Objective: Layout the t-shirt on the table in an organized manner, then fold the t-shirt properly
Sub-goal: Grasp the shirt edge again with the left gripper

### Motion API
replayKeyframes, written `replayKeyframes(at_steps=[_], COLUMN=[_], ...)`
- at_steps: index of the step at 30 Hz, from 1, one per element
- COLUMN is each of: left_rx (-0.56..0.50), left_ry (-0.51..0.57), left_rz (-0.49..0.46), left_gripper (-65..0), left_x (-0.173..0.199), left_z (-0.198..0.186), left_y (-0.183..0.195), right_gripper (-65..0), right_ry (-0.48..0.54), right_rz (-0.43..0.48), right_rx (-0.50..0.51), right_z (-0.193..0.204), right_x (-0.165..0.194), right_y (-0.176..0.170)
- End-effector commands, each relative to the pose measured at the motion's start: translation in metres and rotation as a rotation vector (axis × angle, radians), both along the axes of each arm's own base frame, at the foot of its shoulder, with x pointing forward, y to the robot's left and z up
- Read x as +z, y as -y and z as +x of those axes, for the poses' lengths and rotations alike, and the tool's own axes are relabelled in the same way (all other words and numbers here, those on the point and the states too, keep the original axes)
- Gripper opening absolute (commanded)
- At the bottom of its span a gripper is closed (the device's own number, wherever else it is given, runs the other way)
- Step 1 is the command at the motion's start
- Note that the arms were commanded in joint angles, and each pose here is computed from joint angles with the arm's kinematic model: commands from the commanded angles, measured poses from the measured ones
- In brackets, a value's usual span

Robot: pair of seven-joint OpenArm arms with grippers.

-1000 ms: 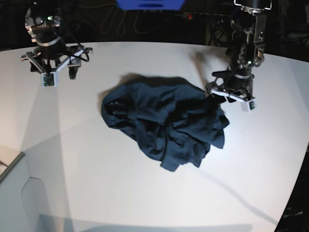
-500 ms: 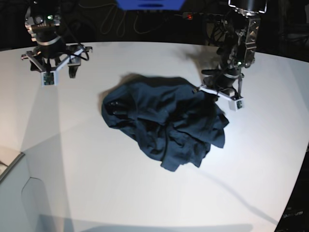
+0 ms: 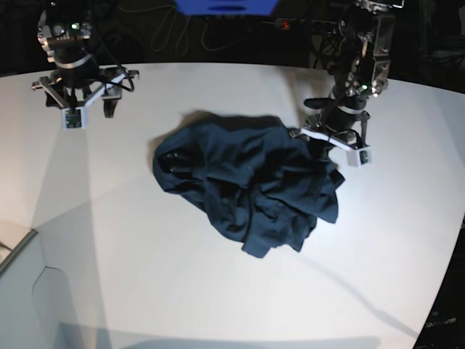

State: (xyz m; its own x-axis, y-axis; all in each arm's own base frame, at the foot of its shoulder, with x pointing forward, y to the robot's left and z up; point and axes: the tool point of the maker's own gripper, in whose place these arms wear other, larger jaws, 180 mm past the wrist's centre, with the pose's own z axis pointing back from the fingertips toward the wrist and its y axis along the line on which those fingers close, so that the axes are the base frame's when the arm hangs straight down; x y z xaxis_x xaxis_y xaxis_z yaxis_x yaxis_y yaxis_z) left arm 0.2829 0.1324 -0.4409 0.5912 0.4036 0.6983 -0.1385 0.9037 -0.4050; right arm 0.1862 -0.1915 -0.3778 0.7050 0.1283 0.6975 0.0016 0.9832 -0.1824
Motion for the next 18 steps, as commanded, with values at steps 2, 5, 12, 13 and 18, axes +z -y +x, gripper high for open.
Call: replayKeyframes(at_steps=[2,5,12,13,18], left_rx=[0.001,0.001,0.005,0.003,0.01], left_ry=[0.028,0.015,0.007,0.008,-0.005], left_rz=[-0.001,-0.003,-0.006,-0.007,-0.005], left_gripper=[-64.8,-64.5,-35.2,-30.2,-21.9], left_x=[0.007,0.003,0.001,0.001,-0.005], left_z=[0.005,0.0,-0.003,-0.003,-0.002], left_y=[-0.001,0.0,0.001,0.001,-0.001], right_gripper=[-26.9,-26.9,-26.9,-26.9,-26.9], right_ry=[0.035,0.035,0.04,0.041,0.045], right_rz=[-0.007,-0.007,-0.005,-0.005,-0.005], right_rx=[0.009,0.009,0.01,0.01,0.01], right_z=[0.004,0.004,0.006,0.006,0.008], right_x=[0.009,0.009,0.009,0.01,0.01], right_y=[0.0,0.0,0.0,0.0,0.0])
